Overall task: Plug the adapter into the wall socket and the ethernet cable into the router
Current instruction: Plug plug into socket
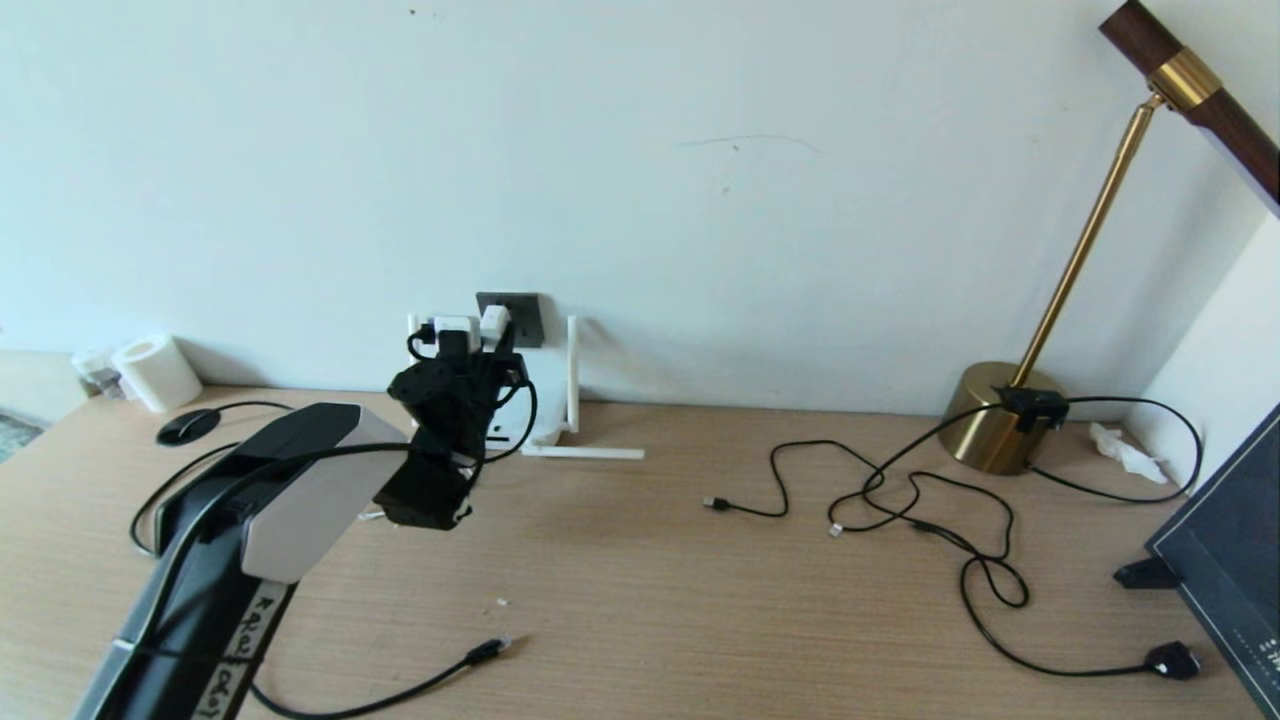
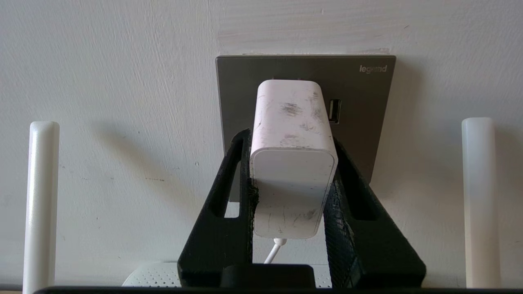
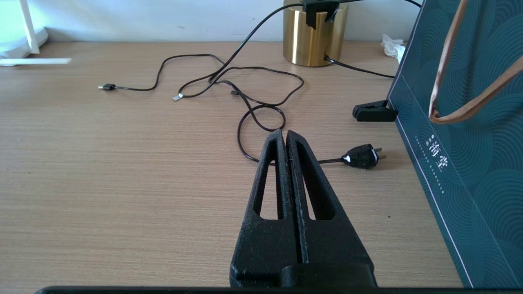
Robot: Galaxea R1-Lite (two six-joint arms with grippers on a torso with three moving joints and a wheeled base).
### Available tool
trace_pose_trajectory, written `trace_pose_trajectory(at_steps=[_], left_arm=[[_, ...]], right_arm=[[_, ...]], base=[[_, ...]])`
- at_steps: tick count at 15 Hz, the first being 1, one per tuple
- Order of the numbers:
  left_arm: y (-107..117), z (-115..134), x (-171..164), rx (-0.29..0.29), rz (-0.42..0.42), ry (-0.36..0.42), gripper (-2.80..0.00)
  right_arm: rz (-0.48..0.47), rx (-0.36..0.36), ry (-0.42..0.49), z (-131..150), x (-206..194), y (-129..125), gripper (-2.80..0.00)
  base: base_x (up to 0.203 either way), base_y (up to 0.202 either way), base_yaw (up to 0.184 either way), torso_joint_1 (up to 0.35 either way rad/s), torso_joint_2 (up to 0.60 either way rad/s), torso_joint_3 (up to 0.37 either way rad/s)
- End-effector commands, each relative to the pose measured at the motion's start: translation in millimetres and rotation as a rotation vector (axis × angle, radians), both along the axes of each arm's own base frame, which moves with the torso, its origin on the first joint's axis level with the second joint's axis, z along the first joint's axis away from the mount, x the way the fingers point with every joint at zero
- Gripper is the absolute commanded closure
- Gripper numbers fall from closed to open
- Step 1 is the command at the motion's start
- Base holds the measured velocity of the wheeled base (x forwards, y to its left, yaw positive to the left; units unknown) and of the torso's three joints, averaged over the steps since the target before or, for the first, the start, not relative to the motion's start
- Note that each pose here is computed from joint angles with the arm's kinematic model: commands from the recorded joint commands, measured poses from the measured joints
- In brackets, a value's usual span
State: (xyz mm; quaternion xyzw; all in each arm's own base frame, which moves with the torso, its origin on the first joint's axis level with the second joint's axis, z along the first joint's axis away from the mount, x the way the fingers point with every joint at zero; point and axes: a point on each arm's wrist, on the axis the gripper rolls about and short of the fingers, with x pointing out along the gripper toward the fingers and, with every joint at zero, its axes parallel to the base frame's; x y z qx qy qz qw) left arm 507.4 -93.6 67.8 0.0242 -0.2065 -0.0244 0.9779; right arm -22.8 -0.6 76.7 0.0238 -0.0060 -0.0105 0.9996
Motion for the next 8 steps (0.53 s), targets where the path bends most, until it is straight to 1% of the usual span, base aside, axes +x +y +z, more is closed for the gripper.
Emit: trace_pose_trajectory(at_steps=[1, 8], left_arm=[[0.1, 2.4, 0.1, -0.003, 0.002, -0.014, 0.0], [-0.3, 5.5, 2.8, -0.003, 0.003, -0.012, 0.0]], right_arm=[[0.0, 0.0, 0.001, 0.1, 0.1, 0.0, 0.0], [0.0, 0.0, 0.001, 0.1, 0.1, 0.0, 0.0]], base=[[0.0, 0.0, 0.0, 0.0, 0.0, 0.0], [0.0, 0.0, 0.0, 0.0, 0.0, 0.0]])
